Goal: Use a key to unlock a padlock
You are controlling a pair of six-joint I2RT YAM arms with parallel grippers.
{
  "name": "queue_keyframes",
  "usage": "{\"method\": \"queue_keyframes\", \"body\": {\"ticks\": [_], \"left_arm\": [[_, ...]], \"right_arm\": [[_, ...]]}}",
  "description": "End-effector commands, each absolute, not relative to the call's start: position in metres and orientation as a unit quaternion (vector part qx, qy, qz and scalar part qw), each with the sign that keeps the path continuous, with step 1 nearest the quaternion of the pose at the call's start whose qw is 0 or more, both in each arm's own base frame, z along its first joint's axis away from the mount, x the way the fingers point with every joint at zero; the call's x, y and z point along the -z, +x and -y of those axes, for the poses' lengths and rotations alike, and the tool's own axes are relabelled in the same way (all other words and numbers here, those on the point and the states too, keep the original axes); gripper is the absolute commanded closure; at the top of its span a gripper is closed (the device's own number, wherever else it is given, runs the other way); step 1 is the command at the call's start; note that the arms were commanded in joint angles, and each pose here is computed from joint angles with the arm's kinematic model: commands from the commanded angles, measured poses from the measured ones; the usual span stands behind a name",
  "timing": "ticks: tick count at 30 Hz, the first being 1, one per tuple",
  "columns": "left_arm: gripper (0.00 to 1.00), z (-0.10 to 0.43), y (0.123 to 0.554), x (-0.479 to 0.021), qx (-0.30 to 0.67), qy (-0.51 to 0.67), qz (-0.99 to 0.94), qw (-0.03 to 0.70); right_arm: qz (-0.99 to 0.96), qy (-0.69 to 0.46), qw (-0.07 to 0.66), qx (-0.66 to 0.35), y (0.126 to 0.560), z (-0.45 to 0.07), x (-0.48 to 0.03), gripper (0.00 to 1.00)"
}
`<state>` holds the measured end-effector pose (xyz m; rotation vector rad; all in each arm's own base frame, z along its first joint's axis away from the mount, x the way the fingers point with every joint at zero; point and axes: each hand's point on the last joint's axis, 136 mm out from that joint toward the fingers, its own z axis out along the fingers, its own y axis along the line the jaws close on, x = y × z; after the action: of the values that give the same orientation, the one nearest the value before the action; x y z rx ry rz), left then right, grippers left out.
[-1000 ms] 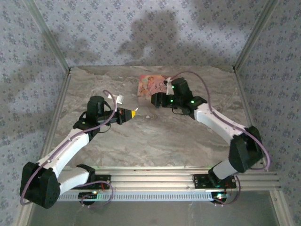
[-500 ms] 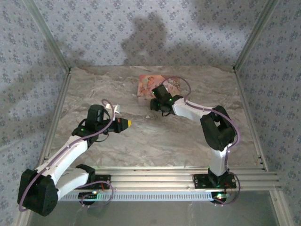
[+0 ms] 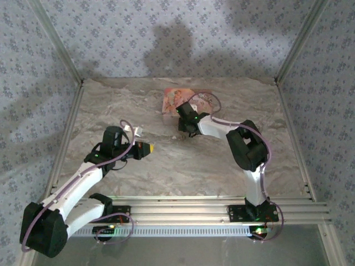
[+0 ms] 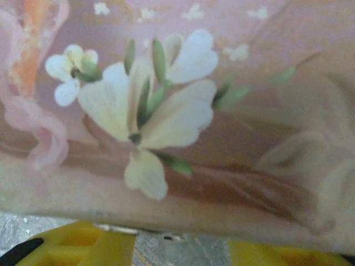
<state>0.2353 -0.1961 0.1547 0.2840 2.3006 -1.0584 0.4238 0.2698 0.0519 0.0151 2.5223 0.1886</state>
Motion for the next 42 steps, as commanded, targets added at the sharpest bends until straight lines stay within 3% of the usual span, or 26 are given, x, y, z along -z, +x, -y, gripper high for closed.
{"method": "queue_keyframes", "body": {"ticks": [1,16,27,36,42], "left_arm": [[1.0,0.194,0.234,-0.155,0.395,0.116,-0.861,0.3],[1.0,0.196,0.23,-0.152,0.397,0.13,-0.86,0.292],[1.0,0.196,0.227,-0.15,0.397,0.138,-0.859,0.291],[1.0,0.2,0.227,-0.156,0.406,0.143,-0.854,0.291],[1.0,0.211,0.216,-0.16,0.42,0.169,-0.846,0.283]], "right_arm": [[-0.945,0.02,0.32,-0.059,0.433,-0.272,-0.058,0.53],[-0.946,0.026,0.32,-0.044,0.446,-0.275,-0.047,0.6],[-0.948,0.012,0.315,-0.051,0.445,-0.277,-0.055,0.89],[-0.952,-0.025,0.287,-0.1,0.418,-0.283,-0.067,1.0],[-0.955,-0.053,0.253,-0.143,0.398,-0.292,-0.082,1.0]]}}
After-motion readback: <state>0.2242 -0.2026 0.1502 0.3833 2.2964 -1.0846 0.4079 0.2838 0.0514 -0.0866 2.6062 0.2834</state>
